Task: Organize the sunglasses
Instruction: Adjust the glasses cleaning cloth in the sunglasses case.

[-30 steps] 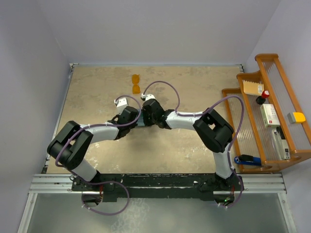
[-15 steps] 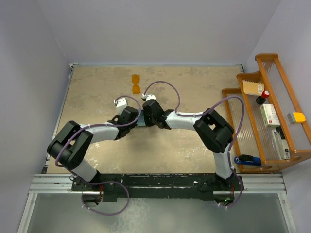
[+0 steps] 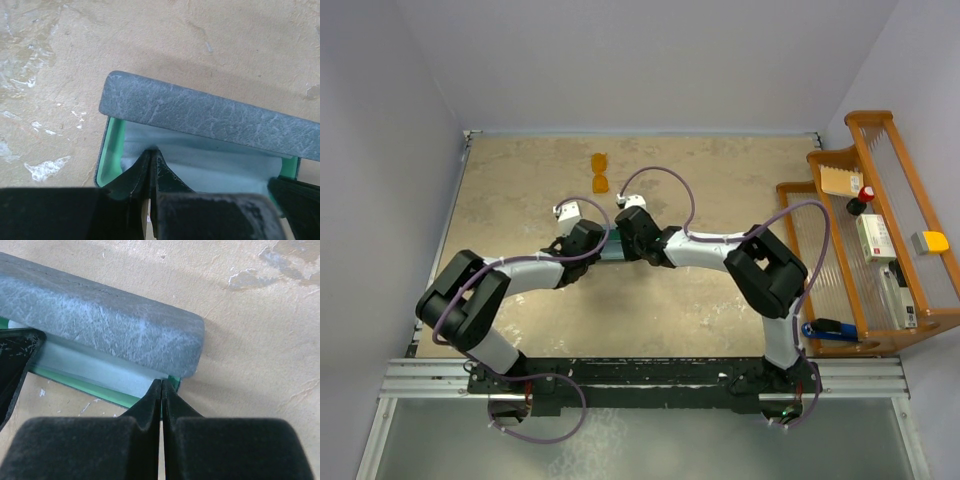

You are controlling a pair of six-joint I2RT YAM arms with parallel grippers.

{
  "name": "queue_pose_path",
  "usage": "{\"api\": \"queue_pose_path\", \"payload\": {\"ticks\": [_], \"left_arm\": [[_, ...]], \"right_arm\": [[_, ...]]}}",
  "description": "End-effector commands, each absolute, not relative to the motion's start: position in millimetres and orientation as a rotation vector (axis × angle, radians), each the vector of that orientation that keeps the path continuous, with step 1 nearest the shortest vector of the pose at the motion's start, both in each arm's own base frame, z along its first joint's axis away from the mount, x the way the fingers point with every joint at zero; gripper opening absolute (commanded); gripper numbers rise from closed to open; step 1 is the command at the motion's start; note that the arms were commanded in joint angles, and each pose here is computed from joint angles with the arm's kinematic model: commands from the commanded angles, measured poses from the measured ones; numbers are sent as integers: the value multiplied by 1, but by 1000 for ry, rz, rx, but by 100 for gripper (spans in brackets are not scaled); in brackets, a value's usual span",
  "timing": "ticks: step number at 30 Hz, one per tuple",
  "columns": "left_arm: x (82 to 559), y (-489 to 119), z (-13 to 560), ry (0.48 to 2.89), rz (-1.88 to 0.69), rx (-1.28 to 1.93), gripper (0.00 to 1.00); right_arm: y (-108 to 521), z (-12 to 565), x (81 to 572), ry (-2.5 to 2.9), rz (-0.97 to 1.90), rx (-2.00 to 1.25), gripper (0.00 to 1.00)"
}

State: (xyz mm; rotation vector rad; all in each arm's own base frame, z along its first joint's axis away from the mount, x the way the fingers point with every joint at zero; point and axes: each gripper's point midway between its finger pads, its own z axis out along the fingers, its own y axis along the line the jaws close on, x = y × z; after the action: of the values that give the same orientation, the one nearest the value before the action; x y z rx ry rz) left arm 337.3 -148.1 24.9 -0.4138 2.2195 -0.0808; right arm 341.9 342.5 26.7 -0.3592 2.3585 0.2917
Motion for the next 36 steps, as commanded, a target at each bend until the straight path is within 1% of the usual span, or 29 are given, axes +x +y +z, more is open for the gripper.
{"api": "queue_pose_path", "payload": {"ticks": [1, 8, 16, 22, 32, 36], "left_arm": [[334, -136, 33, 2206, -22, -405, 0], [335, -134, 51, 2183, -29, -402, 0], [341, -135, 107, 2090, -84, -402, 0], [343, -132, 136, 2022, -113, -420, 0], [359, -130, 141, 1967, -69, -441, 0], [367, -129, 153, 1930, -57, -450, 0]], "right_arm": [[316, 38, 340, 2356, 183, -353, 0], [315, 57, 342, 2305, 203, -351, 0], [316, 83, 336, 2256, 278, -352, 0], [318, 96, 326, 2235, 350, -386, 0], [318, 77, 299, 2268, 426, -420, 0], [320, 70, 292, 2278, 434, -434, 0]]}}
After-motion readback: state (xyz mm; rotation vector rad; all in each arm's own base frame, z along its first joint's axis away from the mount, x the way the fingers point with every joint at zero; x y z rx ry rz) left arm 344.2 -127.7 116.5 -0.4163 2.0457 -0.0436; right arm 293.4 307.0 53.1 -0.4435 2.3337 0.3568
